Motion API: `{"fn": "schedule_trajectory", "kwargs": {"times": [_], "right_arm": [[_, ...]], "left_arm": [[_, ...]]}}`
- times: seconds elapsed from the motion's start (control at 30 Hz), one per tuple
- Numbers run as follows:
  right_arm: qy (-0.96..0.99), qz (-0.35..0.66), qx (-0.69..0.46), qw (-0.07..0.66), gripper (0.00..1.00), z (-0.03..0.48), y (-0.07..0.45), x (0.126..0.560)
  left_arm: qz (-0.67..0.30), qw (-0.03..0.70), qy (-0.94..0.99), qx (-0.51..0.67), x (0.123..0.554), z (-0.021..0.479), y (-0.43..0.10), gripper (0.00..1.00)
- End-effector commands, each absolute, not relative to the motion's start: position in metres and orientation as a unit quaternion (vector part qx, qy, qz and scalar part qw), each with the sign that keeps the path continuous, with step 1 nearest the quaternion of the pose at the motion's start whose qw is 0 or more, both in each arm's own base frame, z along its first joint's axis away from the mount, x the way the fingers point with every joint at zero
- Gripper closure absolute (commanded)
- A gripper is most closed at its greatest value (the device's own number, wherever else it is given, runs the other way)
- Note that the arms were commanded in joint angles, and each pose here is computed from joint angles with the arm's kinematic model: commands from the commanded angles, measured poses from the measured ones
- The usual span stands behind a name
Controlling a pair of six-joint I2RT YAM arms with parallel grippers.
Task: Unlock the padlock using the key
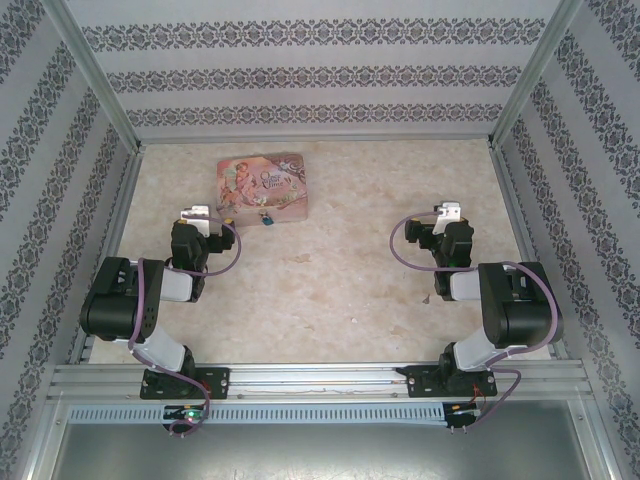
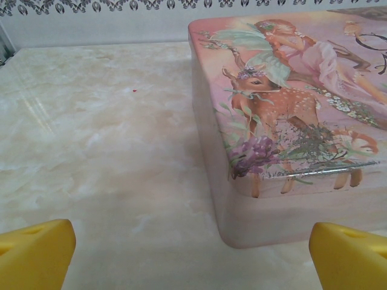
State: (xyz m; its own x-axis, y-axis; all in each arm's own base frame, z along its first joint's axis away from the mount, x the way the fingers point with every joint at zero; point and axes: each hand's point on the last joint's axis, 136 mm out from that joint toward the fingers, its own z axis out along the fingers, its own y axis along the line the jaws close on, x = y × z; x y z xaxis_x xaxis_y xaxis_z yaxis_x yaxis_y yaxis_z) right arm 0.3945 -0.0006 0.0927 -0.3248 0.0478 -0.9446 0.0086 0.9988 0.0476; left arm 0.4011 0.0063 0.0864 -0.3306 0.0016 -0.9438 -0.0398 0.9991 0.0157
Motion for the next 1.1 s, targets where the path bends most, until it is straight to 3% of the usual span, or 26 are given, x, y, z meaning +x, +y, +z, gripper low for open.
{"fn": "schedule_trajectory", "kwargs": {"times": [0.0,0.37,0.53,0.7,0.83,1.07], "right_arm": [[0.803,0.014,0.011,0.595,0.02,0.106,0.002,0.399],[0.800,0.015,0.011,0.599,0.01,0.126,0.003,0.391],[0.830,0.063,0.042,0.553,0.02,0.141,0.011,0.382],[0.842,0.188,0.061,0.502,0.02,0.168,0.049,0.382],[0.844,0.272,0.101,0.451,0.02,0.176,0.083,0.395],[0.845,0.333,0.111,0.403,0.02,0.171,0.155,0.425]], "left_arm": [[0.021,0.576,0.817,-0.014,0.401,0.087,0.010,0.01],[0.030,0.598,0.801,-0.030,0.387,0.122,0.015,0.01],[0.027,0.572,0.813,-0.107,0.377,0.150,0.029,0.01],[-0.006,0.520,0.832,-0.195,0.371,0.161,0.038,0.01],[-0.087,0.478,0.835,-0.259,0.383,0.163,0.041,0.01],[-0.181,0.416,0.856,-0.246,0.424,0.154,0.027,0.01]]}}
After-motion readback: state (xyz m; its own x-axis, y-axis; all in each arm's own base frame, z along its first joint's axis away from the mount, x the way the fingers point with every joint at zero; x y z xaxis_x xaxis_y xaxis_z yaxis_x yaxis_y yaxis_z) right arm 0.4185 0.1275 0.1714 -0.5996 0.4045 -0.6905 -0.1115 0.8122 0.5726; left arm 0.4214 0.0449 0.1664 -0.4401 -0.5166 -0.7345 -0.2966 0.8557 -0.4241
